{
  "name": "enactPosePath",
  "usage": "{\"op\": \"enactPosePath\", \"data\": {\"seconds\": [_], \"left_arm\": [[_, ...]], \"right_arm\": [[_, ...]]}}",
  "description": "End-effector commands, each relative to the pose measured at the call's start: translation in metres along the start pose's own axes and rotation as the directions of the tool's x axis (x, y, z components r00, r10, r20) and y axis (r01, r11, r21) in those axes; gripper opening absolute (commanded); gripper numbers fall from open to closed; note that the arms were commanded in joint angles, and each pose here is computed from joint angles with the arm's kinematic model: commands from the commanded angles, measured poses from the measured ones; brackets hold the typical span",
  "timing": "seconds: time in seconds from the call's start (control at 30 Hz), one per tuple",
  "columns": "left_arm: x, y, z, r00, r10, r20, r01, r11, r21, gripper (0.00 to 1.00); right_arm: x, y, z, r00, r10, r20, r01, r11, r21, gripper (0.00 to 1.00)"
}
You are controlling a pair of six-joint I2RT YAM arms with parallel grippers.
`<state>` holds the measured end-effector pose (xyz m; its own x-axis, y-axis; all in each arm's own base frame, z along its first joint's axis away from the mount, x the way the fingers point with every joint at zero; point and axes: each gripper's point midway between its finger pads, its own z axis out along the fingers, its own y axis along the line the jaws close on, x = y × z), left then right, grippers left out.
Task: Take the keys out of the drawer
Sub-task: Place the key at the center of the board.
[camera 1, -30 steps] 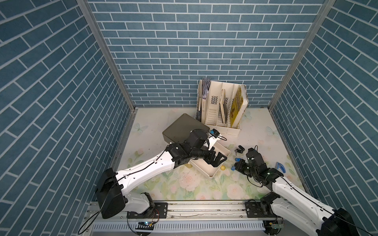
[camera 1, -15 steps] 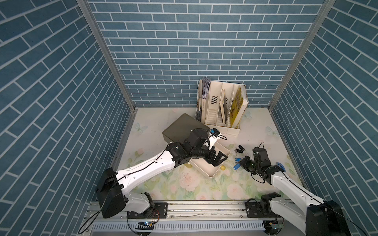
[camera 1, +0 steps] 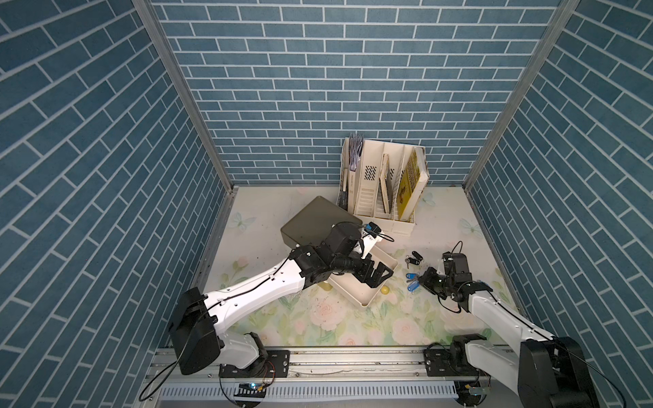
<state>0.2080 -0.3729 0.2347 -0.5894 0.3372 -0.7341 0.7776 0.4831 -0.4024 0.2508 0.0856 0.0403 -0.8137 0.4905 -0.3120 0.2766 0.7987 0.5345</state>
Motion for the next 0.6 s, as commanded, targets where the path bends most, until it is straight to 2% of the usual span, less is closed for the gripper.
{"op": "enactPosePath", "data": {"seconds": [0.0, 0.2, 0.47, 0.57], "left_arm": [[-0.0058, -0.0032, 0.0002, 1.000, 0.019, 0.007, -0.019, 1.000, 0.000, 1.00], [-0.0056, -0.0024, 0.0011, 1.000, 0.017, 0.006, -0.017, 1.000, -0.002, 1.00], [-0.0054, -0.0016, 0.0022, 1.000, 0.017, 0.006, -0.017, 1.000, -0.006, 1.00], [-0.0067, -0.0021, 0.0016, 1.000, 0.020, 0.009, -0.020, 1.000, -0.005, 1.00]], "right_arm": [[-0.0112, 0.0097, -0.0014, 0.999, -0.048, 0.016, 0.048, 0.998, -0.030, 0.00], [-0.0133, 0.0096, 0.0016, 0.999, -0.051, 0.006, 0.051, 0.998, -0.033, 0.01], [-0.0185, 0.0140, -0.0020, 0.998, -0.055, 0.014, 0.055, 0.998, -0.039, 0.22], [-0.0210, 0.0167, -0.0054, 0.998, -0.055, 0.020, 0.056, 0.998, -0.042, 0.26]]}}
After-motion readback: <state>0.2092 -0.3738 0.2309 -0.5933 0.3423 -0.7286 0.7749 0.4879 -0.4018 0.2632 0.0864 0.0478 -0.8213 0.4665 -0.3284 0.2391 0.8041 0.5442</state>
